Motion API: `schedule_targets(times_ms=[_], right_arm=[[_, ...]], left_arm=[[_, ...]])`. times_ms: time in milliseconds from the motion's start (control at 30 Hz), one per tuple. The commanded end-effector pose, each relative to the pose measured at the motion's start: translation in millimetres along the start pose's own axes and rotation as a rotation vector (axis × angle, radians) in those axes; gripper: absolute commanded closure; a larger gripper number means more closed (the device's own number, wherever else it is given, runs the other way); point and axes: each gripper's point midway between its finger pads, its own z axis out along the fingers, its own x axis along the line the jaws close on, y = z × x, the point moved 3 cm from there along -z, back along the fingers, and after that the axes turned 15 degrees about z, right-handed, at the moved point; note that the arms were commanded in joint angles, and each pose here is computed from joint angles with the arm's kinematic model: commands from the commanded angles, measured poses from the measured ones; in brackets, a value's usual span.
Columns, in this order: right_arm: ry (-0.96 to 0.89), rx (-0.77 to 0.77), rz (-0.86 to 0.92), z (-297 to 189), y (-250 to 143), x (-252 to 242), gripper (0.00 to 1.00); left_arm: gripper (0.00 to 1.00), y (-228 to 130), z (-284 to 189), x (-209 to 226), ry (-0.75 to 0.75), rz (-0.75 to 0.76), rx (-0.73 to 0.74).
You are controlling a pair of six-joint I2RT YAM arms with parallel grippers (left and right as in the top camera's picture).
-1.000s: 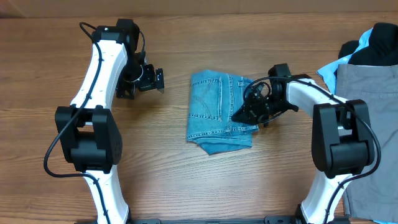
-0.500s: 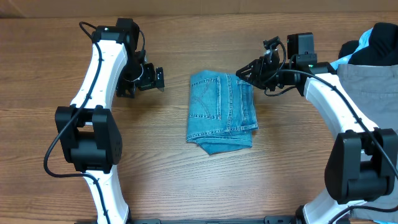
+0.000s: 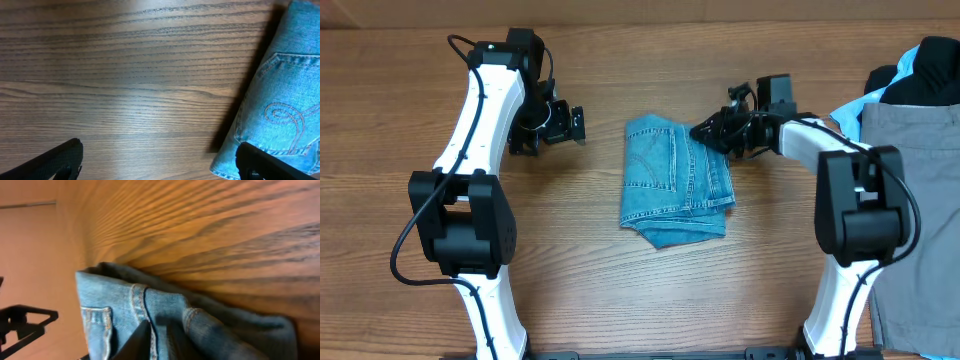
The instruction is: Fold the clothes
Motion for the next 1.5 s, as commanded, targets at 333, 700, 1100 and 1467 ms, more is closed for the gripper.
schedule_targets(times_ms=[333, 700, 1100, 1467], right_arm=[[-0.076, -0.169, -0.045, -95.9, -32.3, 70.0, 0.91], [-0.277, 0.063, 0.023, -90.7, -112.5, 22.1, 0.8], [-0.286, 0.134, 0.298, -63.0, -139.0, -73.6, 0.69], [-0.168, -0.013, 0.264, -113.2, -110.1, -35.4, 0.78]], left_arm=[[0.0, -2.8, 5.8, -15.2, -0.013, 0.055, 0.019], [0.0, -0.5, 5.8, -15.2, -0.012, 0.057, 0.008], [0.0, -3.1, 5.8, -15.2, -0.013, 0.055, 0.02], [0.0, -2.0, 6.0, -15.8, -0.015, 0.058, 0.015]])
